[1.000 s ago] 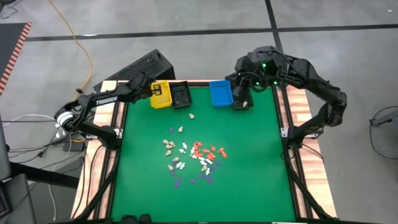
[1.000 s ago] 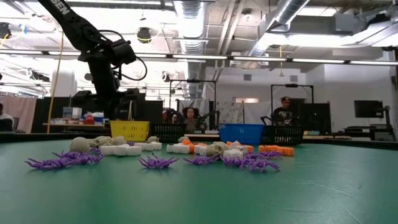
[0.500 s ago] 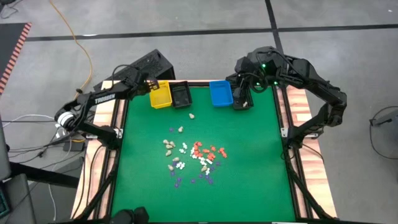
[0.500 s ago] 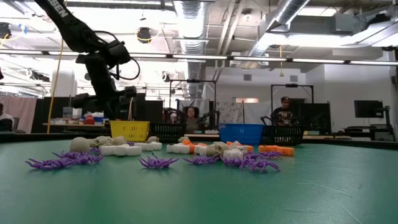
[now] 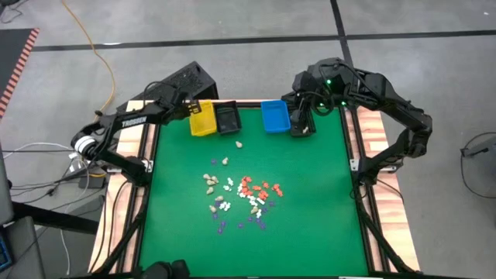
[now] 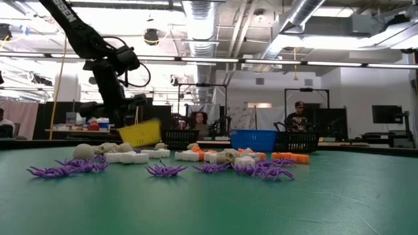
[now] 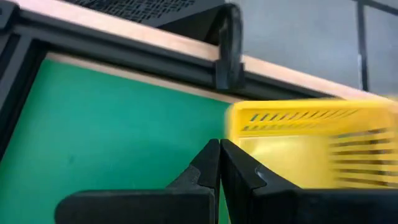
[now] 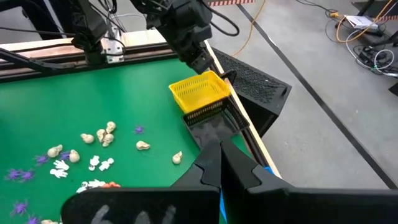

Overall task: Sort Halloween decoration
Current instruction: Adjust the colored baskets

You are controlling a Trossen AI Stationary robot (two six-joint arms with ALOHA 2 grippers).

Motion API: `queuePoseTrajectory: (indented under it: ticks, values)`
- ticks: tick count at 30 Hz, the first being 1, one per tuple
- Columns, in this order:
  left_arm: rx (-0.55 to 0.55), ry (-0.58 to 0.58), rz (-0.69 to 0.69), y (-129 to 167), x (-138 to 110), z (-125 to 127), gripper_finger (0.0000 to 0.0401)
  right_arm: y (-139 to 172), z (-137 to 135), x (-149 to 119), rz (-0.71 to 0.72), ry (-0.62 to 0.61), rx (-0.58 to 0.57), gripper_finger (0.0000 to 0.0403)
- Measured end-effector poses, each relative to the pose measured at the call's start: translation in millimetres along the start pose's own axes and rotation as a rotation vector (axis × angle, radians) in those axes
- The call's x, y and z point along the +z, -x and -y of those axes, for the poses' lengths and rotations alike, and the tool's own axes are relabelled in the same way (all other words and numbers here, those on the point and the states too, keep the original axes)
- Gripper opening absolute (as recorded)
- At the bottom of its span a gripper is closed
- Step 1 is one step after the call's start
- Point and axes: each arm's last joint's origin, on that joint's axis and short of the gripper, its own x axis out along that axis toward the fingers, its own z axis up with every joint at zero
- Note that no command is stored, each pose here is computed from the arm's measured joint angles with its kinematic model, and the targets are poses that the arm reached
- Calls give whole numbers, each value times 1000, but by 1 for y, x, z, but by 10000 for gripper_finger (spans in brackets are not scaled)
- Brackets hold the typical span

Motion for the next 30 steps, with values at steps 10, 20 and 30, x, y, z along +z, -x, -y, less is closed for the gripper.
queuePoseTrajectory:
  ticks: [10,20,30]
  values:
    - [22,-15,-4,2,4,-6,0,0,1,0,0,2,-4,21]
    - [-16,-27,-97,-22,-8,-3,0,0,1,0,1,-1,-4,21]
    - [-107,3,-80,-27,-12,10,0,0,1,0,4,-2,-5,21]
